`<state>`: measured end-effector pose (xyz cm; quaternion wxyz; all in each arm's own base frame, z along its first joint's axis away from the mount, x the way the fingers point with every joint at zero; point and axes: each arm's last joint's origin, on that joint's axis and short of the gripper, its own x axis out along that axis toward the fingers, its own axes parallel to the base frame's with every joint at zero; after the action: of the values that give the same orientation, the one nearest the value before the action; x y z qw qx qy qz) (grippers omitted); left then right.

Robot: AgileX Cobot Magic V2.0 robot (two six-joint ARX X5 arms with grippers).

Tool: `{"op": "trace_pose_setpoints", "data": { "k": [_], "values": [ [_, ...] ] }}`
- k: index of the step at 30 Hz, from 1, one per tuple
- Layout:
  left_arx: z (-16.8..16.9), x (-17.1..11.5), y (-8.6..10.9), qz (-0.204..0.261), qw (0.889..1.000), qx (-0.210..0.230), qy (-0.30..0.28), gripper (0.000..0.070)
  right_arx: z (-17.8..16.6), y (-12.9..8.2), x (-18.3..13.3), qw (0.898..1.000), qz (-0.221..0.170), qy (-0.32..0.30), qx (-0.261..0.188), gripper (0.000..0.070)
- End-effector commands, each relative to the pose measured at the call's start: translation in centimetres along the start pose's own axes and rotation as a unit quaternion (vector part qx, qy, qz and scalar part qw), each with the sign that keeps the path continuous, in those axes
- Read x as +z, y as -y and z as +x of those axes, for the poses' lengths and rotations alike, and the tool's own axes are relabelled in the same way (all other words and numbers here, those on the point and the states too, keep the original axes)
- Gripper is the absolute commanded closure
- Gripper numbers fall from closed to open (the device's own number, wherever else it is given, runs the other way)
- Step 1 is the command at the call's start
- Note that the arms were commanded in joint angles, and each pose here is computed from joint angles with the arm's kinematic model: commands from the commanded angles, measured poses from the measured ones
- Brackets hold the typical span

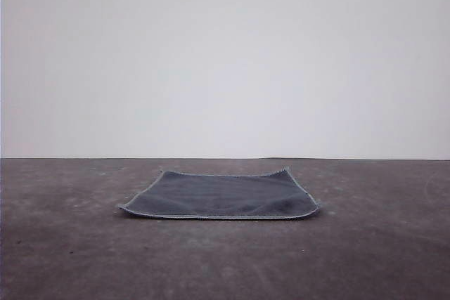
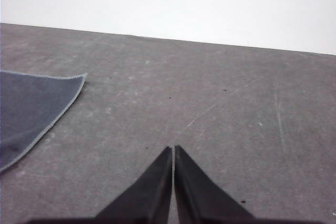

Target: Fold clothes

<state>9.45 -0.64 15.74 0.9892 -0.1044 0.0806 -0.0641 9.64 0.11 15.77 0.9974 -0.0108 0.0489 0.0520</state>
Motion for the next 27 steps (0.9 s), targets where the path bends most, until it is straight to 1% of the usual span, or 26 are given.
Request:
{"op": "trace_pose_setpoints", "data": {
  "k": [1, 27],
  "values": [
    [0.18, -0.67, -0.14, -0.004, 1.000, 0.001, -0.012, 0.0696, 0.02, 0.02, 0.00, 1.000, -0.003, 0.005, -0.001, 0.0700],
    [0.18, -0.67, -0.14, -0.003, 1.000, 0.001, -0.012, 0.0696, 0.02, 0.02, 0.00, 1.000, -0.003, 0.005, -0.001, 0.0700]
  ]
}}
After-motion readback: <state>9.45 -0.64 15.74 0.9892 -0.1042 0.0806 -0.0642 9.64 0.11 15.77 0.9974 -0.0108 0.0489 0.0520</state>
